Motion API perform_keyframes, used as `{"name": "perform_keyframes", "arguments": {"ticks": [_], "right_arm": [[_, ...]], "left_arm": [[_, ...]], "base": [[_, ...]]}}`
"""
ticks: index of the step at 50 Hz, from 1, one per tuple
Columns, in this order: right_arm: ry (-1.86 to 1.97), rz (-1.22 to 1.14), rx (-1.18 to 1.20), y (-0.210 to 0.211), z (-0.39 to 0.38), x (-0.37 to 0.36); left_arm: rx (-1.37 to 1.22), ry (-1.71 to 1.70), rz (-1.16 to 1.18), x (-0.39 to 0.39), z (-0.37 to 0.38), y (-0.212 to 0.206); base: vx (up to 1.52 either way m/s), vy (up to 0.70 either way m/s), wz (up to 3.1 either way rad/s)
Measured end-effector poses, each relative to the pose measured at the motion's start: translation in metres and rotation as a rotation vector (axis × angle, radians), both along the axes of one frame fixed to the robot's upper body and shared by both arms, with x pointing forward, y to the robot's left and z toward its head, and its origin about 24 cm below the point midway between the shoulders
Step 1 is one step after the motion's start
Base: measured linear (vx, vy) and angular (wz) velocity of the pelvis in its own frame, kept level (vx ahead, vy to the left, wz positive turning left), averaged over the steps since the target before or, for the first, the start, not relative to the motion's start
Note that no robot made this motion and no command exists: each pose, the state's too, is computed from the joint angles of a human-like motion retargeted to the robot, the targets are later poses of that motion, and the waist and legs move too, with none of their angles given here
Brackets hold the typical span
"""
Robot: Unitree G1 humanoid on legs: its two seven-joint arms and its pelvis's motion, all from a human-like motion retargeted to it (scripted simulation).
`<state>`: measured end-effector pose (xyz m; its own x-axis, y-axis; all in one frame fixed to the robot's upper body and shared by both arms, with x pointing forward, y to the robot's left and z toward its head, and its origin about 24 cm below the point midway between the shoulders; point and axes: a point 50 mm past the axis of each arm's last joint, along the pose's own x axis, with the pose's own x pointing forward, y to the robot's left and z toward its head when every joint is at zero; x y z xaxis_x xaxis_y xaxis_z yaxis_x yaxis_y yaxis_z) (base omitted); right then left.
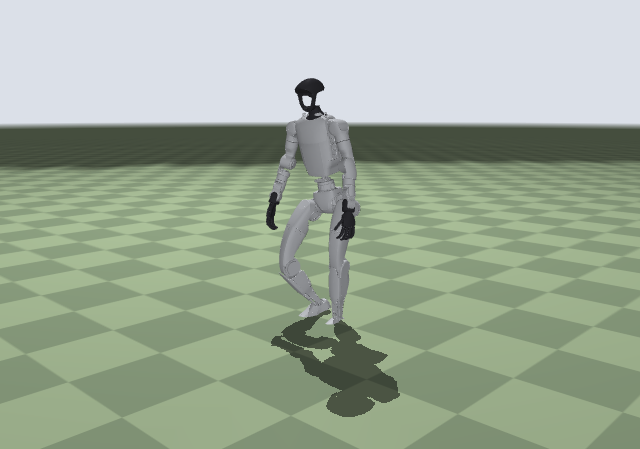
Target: Walk
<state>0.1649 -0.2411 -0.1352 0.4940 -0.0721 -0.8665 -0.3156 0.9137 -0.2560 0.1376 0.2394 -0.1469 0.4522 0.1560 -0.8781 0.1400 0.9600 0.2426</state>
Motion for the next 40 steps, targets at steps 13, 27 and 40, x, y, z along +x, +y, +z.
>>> {"name": "perform_keyframes", "arguments": {"ticks": [13, 27, 40], "right_arm": [[0.084, 0.016, -0.027, 0.001, -0.01, -0.023], [0.101, -0.006, -0.019, 0.0, -0.013, -0.029], [0.066, -0.096, 0.0, -0.004, -0.01, -0.026]], "left_arm": [[-0.013, 0.031, -0.081, -0.011, -0.007, -0.016], [-0.012, 0.043, -0.123, -0.013, -0.01, -0.024], [0.015, -0.024, -0.123, 0.005, -0.002, -0.021]], "base": [[0.17, 0.05, 0.04], [0.14, -0.02, 0.03], [0.23, -0.09, -0.01]]}}
